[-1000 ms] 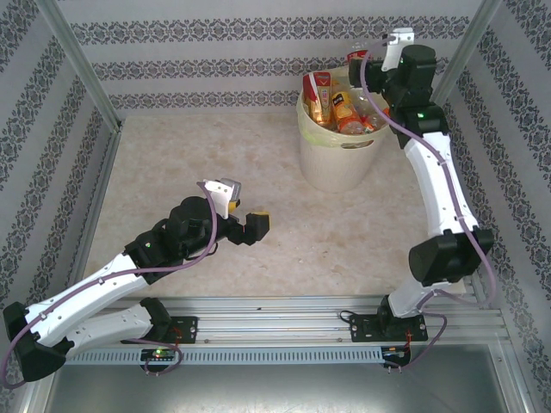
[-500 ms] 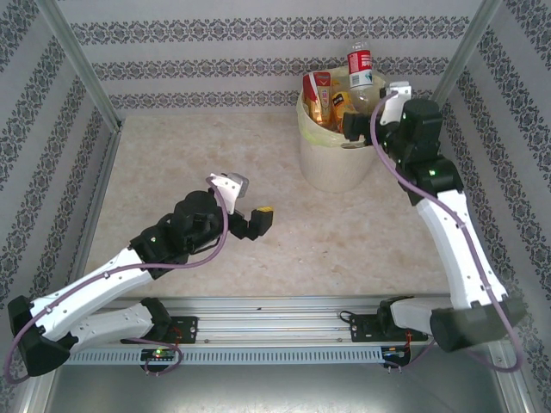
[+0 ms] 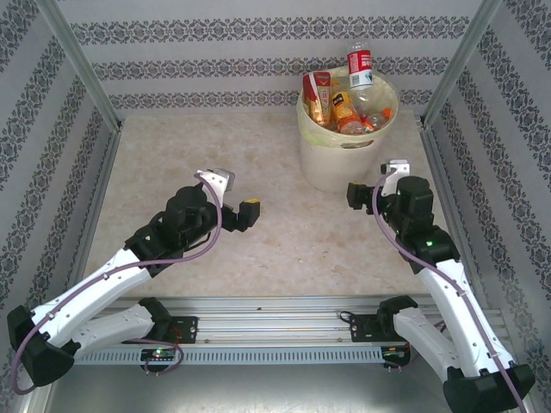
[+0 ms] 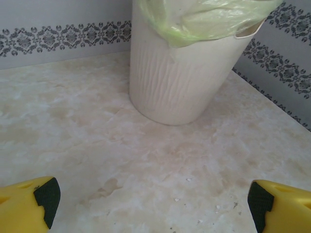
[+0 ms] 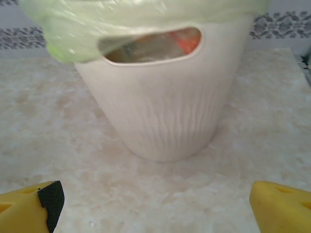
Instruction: Put the plastic bottles in the bin
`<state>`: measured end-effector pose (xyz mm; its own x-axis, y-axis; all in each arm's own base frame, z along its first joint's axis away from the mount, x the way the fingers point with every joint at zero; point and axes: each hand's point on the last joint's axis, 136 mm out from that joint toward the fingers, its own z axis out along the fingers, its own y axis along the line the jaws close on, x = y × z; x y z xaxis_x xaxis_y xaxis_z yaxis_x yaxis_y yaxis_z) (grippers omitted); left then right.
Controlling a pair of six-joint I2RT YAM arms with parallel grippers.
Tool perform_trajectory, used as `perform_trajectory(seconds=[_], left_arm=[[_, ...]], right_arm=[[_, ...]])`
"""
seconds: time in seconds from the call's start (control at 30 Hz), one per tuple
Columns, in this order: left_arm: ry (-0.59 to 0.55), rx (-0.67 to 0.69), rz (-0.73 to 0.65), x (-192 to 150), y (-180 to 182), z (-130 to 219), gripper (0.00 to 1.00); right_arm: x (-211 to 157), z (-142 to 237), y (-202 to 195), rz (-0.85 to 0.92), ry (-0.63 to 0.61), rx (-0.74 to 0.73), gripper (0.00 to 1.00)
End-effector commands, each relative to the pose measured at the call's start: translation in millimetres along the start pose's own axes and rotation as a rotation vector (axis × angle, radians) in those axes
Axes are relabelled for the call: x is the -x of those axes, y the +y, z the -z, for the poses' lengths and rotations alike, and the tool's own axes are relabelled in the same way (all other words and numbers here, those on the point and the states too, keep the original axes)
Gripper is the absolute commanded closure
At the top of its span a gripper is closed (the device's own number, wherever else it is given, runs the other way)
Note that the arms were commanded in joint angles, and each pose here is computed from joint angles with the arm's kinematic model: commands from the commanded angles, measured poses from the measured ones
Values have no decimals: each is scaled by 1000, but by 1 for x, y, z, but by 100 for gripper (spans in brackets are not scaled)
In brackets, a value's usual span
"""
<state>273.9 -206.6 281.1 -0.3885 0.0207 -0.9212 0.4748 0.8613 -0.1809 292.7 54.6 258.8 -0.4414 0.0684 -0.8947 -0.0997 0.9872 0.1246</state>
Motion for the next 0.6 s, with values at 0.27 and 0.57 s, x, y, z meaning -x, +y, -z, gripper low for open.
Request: perform_trajectory(seconds=[0.27, 0.57], left_arm=[[-40, 262, 57, -21, 72, 17, 0], [-17, 494, 133, -52, 144, 34, 0]], right_arm=[[-57, -39, -51, -49, -44, -201, 2], [-82, -69, -80, -10, 0, -308, 2]])
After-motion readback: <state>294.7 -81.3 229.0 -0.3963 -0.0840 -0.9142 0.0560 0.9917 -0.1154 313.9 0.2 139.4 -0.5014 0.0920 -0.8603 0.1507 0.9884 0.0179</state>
